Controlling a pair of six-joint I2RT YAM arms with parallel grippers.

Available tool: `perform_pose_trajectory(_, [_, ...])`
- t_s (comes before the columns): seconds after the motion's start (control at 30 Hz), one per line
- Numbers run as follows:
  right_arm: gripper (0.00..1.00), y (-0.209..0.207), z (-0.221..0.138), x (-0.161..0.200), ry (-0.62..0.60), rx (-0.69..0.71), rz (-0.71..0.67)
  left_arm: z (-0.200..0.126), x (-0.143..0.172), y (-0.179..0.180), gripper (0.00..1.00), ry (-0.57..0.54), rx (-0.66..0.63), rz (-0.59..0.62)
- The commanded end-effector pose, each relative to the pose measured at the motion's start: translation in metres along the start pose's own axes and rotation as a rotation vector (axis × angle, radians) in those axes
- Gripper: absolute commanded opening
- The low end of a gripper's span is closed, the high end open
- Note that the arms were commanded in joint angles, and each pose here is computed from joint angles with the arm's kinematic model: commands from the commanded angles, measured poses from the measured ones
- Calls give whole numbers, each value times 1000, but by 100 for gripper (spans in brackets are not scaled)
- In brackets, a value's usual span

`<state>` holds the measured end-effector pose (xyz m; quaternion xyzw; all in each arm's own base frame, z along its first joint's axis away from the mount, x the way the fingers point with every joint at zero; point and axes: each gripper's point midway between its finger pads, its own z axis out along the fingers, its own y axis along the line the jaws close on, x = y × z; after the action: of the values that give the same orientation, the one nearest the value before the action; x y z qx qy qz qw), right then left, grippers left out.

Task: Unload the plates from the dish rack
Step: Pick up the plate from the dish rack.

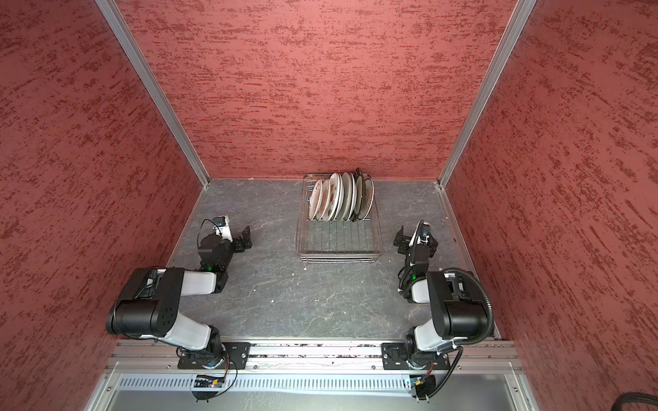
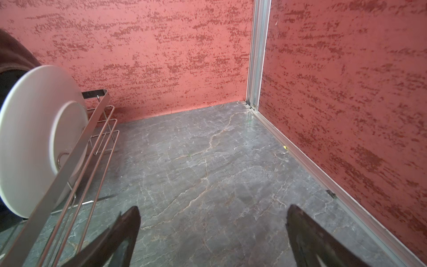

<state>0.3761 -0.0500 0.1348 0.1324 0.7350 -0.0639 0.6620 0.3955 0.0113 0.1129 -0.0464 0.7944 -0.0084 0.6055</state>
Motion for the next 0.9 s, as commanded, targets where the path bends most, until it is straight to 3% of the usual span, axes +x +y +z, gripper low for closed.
perform_pose_trajectory(0.0, [99, 6, -3, -19, -41, -33, -10, -11, -22, -6, 99, -49, 30, 6])
perform_pose_trajectory(0.2, [99, -2, -25, -74, -129, 5, 53, -41, -60, -22, 99, -113, 96, -12])
perform_pose_trajectory(0.3, [99, -9, -36, -98, -161, 30, 206, -60, -96, -45, 99, -188, 213, -105])
perform_pose_trajectory(0.43, [99, 14, -52, -132, -182, -122, 311, -80, -135, -62, 99, -181, 331, -433])
perform_pose_trajectory(0.53, [99, 38, -65, -155, -169, -277, 394, -93, -151, -80, 100, -119, 420, -510])
perform_pose_trajectory(0.67, [99, 40, -83, -165, -175, -314, 441, -115, -170, -102, 100, -171, 596, -543])
perform_pose_trajectory(0.77, [99, 39, -102, -174, -274, -375, 479, -121, -167, -97, 99, -241, 633, -658])
perform_pose_trajectory(0.87, [99, 65, -112, -184, -265, -529, 446, -122, -169, -93, 100, -268, 654, -736])
